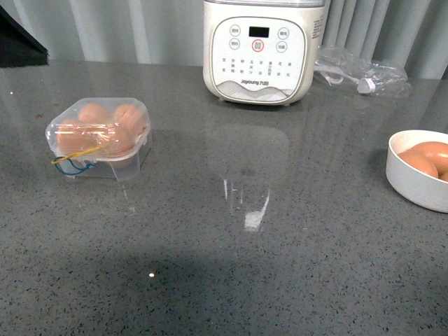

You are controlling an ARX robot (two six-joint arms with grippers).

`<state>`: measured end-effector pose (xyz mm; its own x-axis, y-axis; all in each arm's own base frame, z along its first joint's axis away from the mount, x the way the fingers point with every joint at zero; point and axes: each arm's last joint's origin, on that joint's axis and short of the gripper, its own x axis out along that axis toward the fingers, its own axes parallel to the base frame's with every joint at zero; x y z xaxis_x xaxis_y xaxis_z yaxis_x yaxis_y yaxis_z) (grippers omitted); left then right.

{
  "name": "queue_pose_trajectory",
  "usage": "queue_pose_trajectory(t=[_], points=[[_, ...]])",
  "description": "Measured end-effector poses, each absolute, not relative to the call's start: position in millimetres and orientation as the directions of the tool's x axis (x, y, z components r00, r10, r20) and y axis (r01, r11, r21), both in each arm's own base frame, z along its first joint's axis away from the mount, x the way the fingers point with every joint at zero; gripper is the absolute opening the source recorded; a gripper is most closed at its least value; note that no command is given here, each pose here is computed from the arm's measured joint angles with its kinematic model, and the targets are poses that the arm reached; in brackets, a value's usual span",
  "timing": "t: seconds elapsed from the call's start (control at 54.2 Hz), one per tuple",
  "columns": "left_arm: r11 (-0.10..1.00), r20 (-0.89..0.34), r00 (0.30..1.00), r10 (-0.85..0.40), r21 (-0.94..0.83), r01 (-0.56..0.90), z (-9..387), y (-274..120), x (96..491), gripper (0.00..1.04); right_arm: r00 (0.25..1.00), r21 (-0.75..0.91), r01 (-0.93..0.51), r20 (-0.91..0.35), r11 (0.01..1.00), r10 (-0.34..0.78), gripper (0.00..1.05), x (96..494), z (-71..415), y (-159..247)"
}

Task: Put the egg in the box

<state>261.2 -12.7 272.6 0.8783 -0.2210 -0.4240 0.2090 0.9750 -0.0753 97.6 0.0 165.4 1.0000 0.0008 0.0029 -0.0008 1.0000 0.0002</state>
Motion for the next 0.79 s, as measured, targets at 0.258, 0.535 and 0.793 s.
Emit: queue_pose_trajectory(t=[0.258,0.535,0.793], points=[[0.985,-0.401,0.901,-0.163,-0.018,0.170,300,28,206,0.98,1.000,0.000,-0.001,0.003,1.000,0.001,0.97,98,165,0],[0.989,-0.408,0.906,-0.112,0.045,0.143,295,42,162,0.98,1.000,0.000,-0.001,0.003,1.000,0.001,0.97,98,165,0],[0.998,-0.059,0.998,0.010,0.062,-0.007,268,33,154,0.71,1.000,0.000,-0.001,0.002,1.000,0.001,0.97,98,165,0]])
